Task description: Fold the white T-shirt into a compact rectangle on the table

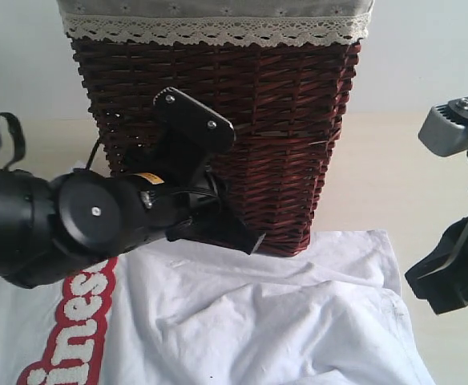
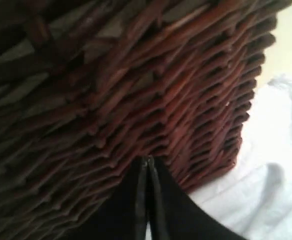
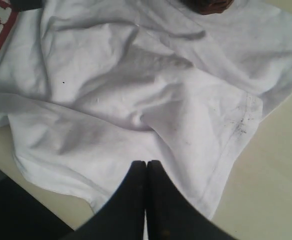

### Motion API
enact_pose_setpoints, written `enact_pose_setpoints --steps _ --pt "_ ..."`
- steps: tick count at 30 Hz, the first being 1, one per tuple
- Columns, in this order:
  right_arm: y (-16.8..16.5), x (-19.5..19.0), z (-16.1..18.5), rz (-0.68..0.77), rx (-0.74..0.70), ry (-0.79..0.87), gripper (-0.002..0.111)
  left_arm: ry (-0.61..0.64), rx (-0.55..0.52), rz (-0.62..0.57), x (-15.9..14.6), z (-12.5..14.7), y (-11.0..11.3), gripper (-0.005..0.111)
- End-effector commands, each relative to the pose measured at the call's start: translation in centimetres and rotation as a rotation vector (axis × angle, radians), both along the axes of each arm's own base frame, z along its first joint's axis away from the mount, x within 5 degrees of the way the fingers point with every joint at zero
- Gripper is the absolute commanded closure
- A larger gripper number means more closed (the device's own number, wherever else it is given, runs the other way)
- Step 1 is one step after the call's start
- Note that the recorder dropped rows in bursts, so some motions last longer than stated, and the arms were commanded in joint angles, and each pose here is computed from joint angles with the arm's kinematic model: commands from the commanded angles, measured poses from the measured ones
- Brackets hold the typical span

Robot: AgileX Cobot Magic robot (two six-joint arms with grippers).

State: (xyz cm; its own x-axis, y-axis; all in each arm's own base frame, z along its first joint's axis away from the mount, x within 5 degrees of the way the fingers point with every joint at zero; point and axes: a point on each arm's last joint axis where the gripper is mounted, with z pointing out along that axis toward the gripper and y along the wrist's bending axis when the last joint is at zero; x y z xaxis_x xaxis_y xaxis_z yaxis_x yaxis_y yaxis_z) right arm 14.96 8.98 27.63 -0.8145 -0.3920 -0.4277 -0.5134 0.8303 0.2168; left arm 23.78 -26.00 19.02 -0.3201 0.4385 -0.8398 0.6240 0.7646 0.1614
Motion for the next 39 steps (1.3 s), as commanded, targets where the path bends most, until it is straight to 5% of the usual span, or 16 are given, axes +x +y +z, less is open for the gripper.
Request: enact_pose_setpoints --steps 1,9,23,29,34,39 --pt "0.0 0.0 0.1 0.002 0.008 -0.019 0.108 -0.018 0.004 0.046 2.0 -1.0 -1.0 0.107" --pt "0.0 0.2 0.1 -0.004 0.014 -0.037 0.108 -0.011 -0.043 0.113 6.2 -0.8 -1.1 0.107" --pt "0.1 0.2 0.2 -0.008 0.024 -0.039 0.108 0.056 -0.114 -0.008 10.2 -0.7 -6.2 0.107" --pt "0.1 0.2 0.2 -0.009 0.025 -0.042 0.108 0.045 -0.135 0.028 11.6 -0.3 -5.5 0.107" --pt "0.0 0.3 0.2 -0.009 0.014 -0.056 0.108 0.096 -0.142 -0.034 11.1 0.8 -5.4 0.107" --pt "-0.3 0.5 0.1 -0.032 -0.024 -0.067 0.108 0.080 -0.179 -0.142 8.2 5.1 -6.0 0.107"
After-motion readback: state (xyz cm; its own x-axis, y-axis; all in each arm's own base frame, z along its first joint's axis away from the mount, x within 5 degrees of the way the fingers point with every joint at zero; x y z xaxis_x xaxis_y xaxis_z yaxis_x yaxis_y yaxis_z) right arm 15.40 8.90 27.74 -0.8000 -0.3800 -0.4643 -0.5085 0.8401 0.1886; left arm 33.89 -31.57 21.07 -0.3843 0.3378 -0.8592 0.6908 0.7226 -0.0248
